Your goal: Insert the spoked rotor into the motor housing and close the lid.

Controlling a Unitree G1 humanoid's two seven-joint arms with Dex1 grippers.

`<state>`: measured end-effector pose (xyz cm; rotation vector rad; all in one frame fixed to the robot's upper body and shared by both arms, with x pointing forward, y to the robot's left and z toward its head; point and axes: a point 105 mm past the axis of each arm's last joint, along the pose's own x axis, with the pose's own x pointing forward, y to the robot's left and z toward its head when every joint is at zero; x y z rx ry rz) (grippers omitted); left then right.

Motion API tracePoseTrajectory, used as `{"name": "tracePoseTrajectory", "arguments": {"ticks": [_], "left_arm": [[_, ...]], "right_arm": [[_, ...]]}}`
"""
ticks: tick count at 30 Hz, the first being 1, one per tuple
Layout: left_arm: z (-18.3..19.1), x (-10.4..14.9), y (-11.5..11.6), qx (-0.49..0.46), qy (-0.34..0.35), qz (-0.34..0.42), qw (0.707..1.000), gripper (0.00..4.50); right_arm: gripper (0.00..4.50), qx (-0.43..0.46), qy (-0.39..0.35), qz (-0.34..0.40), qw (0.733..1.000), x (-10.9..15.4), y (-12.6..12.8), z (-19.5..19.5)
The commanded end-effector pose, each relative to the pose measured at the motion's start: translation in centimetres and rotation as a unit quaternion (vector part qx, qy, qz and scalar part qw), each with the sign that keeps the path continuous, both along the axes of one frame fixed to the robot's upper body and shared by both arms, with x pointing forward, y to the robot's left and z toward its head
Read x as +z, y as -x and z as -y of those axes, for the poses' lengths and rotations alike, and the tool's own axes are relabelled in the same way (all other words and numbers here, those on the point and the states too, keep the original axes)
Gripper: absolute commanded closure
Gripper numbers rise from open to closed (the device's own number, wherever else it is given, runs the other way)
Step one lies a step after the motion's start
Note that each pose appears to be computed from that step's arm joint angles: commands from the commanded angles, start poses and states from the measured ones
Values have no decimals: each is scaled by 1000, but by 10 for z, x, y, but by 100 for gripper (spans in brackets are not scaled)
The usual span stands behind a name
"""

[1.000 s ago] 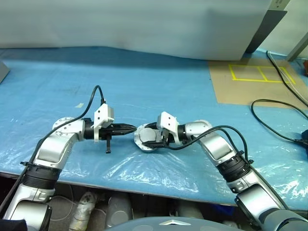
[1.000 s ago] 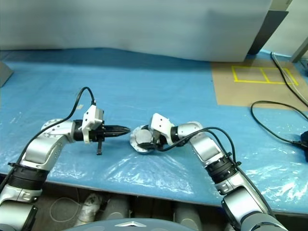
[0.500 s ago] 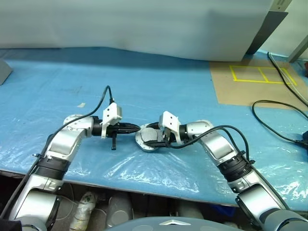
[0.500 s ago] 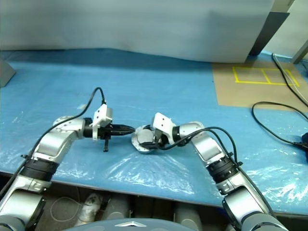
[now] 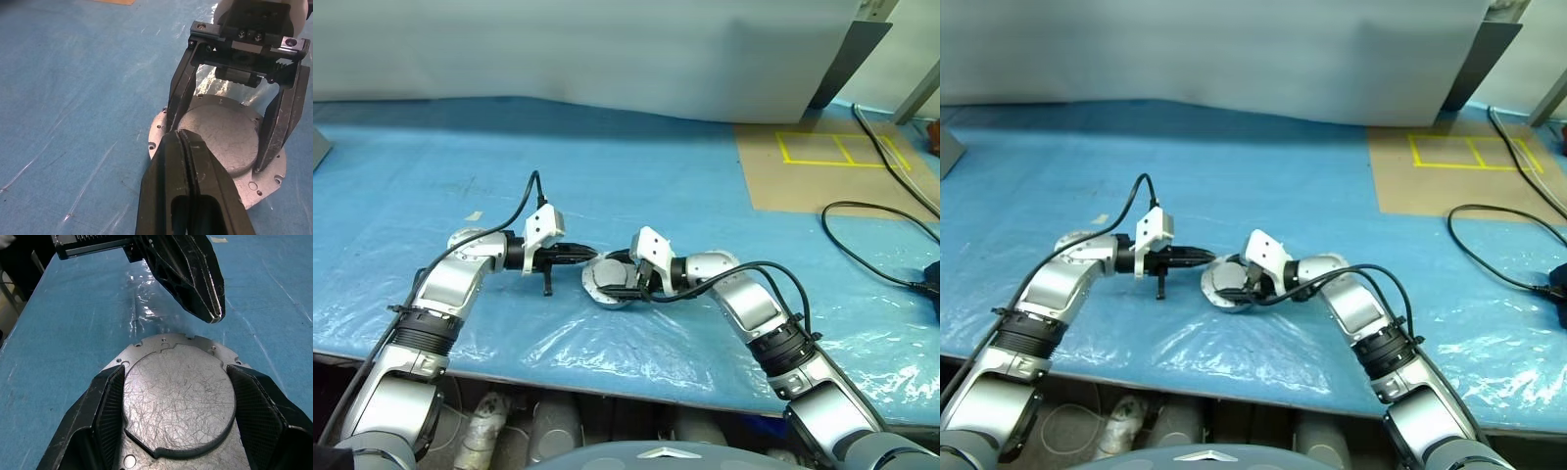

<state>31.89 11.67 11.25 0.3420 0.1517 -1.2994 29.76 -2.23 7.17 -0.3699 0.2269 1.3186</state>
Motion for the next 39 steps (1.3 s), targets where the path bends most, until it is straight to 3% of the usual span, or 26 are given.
{"name": "tracePoseTrajectory", "arguments": {"ticks": [1, 7, 15, 25, 32, 39], "left_arm": [[-1, 11, 3, -10, -6, 26, 1000, 450], [-2, 11, 3, -7, -5, 26, 1000, 450], [2, 9, 5, -13, -2, 22, 1000, 450], [0, 7, 7, -11, -7, 19, 1000, 450], [1, 8, 5, -7, -5, 23, 1000, 450], [1, 7, 6, -5, -3, 24, 1000, 450]], "right_arm": [[155, -41, 108, -67, 991, -63, 7, 35], [155, -61, 102, -70, 990, -53, -6, 52], [155, -38, 75, -84, 993, -38, -6, 46], [155, -20, 107, -95, 990, -60, 12, 47], [155, -66, 121, -61, 989, -71, 1, 43], [155, -46, 168, -69, 982, -98, 21, 56]]}}
